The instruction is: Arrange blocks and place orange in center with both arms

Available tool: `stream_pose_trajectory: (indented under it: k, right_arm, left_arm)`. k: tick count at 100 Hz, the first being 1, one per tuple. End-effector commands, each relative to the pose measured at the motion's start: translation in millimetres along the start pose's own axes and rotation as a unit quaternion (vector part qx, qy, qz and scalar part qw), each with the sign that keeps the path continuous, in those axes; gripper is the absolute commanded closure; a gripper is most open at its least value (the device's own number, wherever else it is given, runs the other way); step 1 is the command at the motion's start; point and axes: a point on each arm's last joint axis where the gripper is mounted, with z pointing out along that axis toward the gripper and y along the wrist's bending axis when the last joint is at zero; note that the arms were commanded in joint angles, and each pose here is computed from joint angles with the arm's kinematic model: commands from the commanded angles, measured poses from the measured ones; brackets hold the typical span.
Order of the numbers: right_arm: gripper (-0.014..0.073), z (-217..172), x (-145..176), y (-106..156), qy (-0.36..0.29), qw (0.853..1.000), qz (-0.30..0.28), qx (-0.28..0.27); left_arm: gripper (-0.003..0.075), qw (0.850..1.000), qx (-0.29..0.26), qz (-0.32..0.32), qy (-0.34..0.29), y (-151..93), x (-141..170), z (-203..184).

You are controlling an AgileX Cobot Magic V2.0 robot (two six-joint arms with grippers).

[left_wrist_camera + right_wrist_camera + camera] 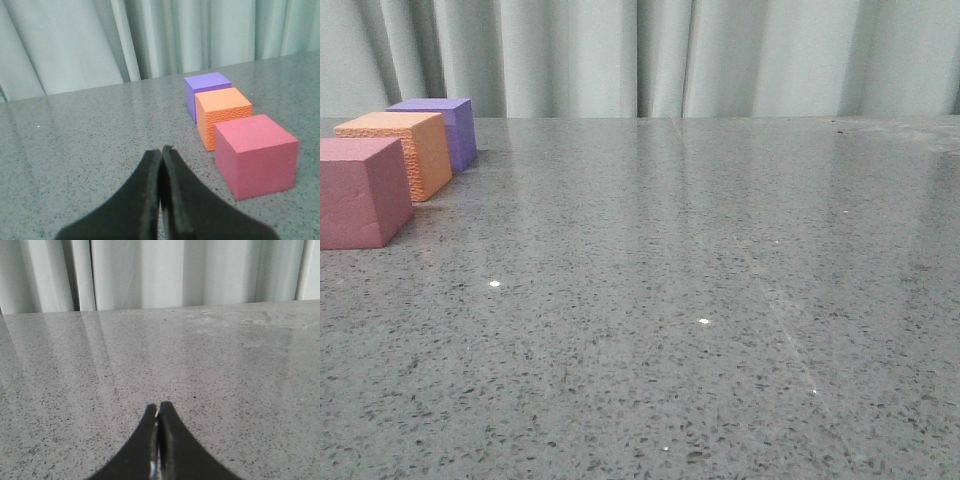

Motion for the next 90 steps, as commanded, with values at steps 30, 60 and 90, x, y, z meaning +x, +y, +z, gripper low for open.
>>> stream_pose_trajectory:
  k: [30,60,90]
  right_arm:
    - [0.0662,-2.9,-13.8,1.6,-0.061,0.998,-0.005,-0.006]
    - [0.0662,-2.9,-13.8,1.6,-0.061,0.998,-0.005,-0.006]
    - [0.0662,-2.9,-13.8,1.6,-0.061,0.998,-0.005,-0.006]
  left_arm:
    - [0.0739,0.996,0.0,-0.021,-0.086,-6.3,39.6,-18.5]
    - [0.0739,0.998,-0.005,-0.021,-0.053,-5.9,46.6,-17.2]
    - [0.0739,0.998,-0.04,-0.03,-0.05,-2.0,47.1,-17.4]
